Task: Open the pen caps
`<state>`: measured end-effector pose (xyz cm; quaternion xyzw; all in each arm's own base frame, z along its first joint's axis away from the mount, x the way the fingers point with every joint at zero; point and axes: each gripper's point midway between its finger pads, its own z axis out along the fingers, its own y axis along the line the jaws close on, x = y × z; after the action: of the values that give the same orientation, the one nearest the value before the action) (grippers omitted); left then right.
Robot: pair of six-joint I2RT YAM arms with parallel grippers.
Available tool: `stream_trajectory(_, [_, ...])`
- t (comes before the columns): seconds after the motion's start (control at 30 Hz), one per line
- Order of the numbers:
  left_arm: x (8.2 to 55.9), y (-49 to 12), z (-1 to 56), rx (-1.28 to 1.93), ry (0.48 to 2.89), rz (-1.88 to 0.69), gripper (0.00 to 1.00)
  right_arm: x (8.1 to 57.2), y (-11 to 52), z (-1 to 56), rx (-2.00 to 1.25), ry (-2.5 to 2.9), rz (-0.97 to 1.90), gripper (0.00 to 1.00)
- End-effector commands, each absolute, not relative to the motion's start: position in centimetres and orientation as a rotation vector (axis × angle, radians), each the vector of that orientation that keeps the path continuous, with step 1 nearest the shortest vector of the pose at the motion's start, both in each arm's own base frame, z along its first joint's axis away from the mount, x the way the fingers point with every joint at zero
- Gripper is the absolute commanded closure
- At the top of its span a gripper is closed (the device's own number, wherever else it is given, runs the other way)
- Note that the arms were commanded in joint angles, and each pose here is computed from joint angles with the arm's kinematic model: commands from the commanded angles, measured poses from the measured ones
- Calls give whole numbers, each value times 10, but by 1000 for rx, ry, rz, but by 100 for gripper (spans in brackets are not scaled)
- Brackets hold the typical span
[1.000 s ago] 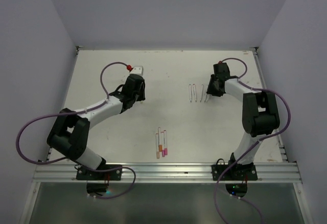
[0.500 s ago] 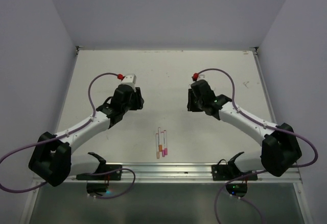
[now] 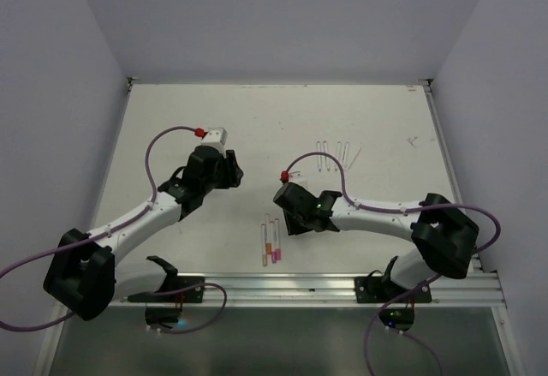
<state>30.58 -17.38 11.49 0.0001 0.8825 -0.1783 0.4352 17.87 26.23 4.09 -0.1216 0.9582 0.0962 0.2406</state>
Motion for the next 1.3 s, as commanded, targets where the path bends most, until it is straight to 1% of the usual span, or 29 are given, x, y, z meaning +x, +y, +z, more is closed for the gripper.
stream_trajectory(0.0, [310,-180,126,-8,2151,-491,50,188,281,49,-264,2581,254,68])
stream_trajectory(0.57, [305,-177,114,-7,2179,-476,48,173,317,50,-300,2571,343,67])
stream_trajectory(0.97, [305,-175,120,-7,2156,-472,48,170,315,28,-280,2602,273,68])
stream_trajectory(1.27, [304,-175,119,-11,2158,-473,47,169,310,9,-284,2616,153,70])
